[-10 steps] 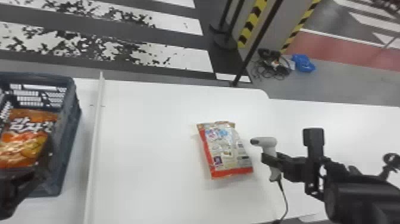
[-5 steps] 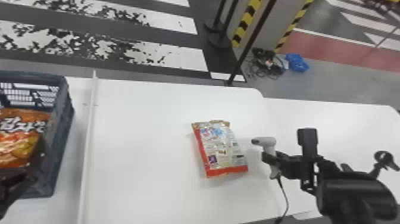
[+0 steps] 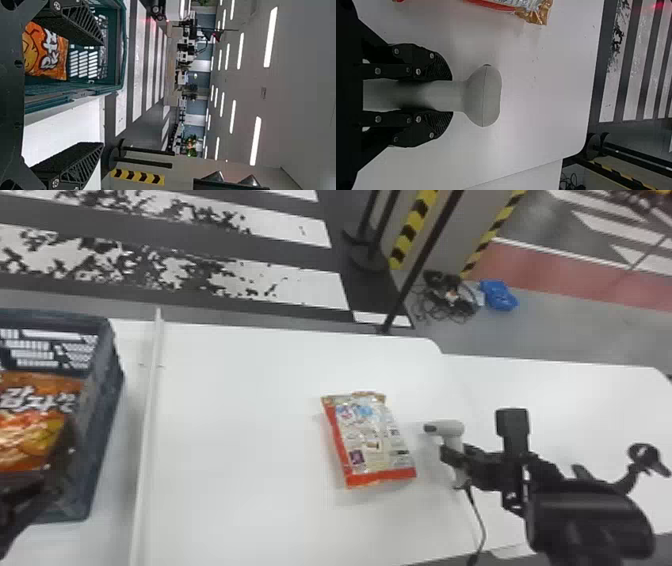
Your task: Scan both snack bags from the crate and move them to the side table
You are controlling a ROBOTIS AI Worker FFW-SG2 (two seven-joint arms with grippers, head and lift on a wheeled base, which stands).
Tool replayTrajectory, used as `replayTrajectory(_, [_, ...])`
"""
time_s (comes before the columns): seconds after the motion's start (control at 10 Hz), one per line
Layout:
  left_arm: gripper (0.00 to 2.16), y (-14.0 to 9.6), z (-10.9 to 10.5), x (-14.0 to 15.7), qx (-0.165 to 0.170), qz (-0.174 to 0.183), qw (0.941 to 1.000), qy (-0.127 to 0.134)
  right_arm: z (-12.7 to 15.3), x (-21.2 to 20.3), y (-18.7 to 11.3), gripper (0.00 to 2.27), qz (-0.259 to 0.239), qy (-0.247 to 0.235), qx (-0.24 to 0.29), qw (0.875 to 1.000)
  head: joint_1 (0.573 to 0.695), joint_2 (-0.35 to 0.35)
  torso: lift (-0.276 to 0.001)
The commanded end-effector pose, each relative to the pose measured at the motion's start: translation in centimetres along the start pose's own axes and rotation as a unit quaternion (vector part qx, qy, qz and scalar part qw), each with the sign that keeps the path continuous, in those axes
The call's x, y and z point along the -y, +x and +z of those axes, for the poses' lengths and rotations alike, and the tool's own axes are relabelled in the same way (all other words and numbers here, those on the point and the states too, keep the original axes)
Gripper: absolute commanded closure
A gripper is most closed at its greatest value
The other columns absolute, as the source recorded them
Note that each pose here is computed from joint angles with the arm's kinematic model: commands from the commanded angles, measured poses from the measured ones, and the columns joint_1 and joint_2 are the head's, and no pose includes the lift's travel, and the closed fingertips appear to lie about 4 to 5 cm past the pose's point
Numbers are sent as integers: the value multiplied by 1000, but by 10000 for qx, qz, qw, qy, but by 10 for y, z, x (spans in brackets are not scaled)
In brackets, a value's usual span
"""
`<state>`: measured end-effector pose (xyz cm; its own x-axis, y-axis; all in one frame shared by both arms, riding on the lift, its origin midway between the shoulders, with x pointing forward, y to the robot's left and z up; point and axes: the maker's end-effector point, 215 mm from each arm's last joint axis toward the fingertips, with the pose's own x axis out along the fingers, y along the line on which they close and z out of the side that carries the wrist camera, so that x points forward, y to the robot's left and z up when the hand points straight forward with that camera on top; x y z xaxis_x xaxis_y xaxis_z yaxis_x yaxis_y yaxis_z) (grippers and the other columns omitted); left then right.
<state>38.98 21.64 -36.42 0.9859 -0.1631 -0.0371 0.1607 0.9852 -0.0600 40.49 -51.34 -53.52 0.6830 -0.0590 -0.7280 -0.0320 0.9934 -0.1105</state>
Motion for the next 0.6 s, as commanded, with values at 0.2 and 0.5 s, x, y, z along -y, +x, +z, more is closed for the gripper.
replayTrajectory(0.2, [100,-1,0,1,-2,-9,10000,-1,-5,3,3,2250,-39,-58,-9,10000,695,-350,-75])
replayTrajectory(0.5, [100,-1,0,1,-9,-9,10000,-2,-5,1,5,2233,-47,-90,7,9999,695,-350,-75])
